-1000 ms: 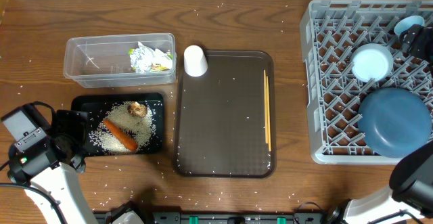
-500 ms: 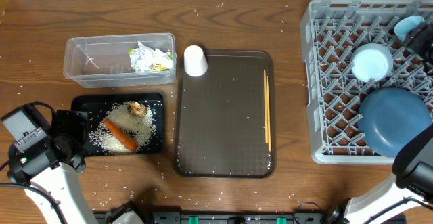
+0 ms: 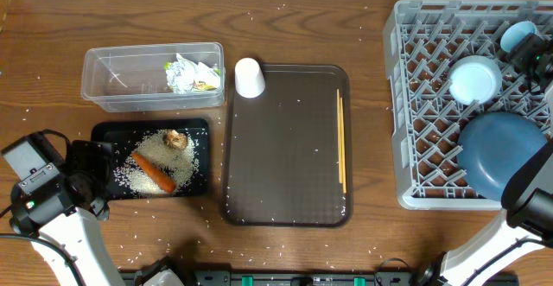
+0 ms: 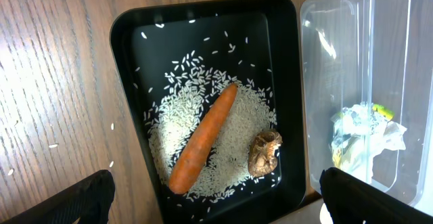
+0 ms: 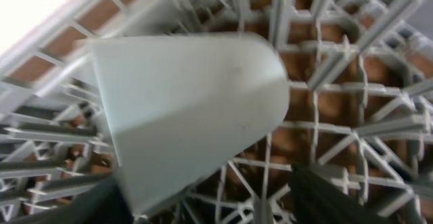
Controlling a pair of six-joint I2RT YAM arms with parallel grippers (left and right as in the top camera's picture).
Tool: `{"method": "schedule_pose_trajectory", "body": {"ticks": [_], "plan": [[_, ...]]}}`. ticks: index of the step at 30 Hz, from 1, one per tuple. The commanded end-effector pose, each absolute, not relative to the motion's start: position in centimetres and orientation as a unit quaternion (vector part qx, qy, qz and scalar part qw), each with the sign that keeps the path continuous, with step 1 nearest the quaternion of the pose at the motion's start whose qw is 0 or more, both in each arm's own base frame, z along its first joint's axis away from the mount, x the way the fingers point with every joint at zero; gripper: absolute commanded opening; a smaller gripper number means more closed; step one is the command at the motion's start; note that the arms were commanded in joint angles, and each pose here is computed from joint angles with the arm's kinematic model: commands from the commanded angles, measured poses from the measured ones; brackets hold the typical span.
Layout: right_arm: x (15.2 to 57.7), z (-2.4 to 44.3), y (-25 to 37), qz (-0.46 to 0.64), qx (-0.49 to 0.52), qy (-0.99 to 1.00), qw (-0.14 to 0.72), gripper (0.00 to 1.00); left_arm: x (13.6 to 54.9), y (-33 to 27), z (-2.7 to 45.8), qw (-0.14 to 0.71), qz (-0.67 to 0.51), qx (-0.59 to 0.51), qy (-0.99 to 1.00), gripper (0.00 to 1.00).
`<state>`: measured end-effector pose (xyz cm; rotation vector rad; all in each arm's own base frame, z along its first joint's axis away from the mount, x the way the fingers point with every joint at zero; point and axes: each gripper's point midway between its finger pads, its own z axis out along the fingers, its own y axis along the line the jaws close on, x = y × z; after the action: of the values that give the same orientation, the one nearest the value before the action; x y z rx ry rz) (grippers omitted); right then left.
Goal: Sort waste into correct bins and load items into the dishwasher rack
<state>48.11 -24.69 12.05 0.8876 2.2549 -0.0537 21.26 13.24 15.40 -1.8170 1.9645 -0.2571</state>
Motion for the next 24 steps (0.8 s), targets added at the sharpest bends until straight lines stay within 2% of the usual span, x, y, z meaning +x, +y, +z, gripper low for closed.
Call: {"method": "schedule_pose_trajectory", "body": {"ticks": [1,3,4,8,9,24], "plan": [[46.8,11.6,-25.8,-0.061,0.362,0.870,0.330,0.54,21.2,13.6,15.8,0.231,-0.084,-0.656,0.714,0.98],[46.1,11.7,-26.0,-0.064,0.367,0.871,0.321,0.42,21.2,13.6,15.8,0.231,-0.084,-0.656,0.714,0.98],[45.8,11.9,-26.1,-0.064,0.370,0.870,0.319,0.30,21.2,13.6,15.8,0.231,-0.084,-0.656,0.714,0.98],[44.9,13.6,-26.3,-0.063,0.374,0.866,0.325,0.03,21.2,13.6,15.8,0.231,-0.084,-0.656,0.714,0.98],[44.7,14.3,-26.3,-0.064,0.375,0.864,0.328,0.01,21.2,13.6,15.8,0.231,-0.084,-0.656,0.714,0.98],[41.4,25.1,-24.1,-0.052,0.360,0.839,0.405,0.01,21.2,13.6,15.8,0.231,-0.084,-0.656,0.714,0.98]]}}
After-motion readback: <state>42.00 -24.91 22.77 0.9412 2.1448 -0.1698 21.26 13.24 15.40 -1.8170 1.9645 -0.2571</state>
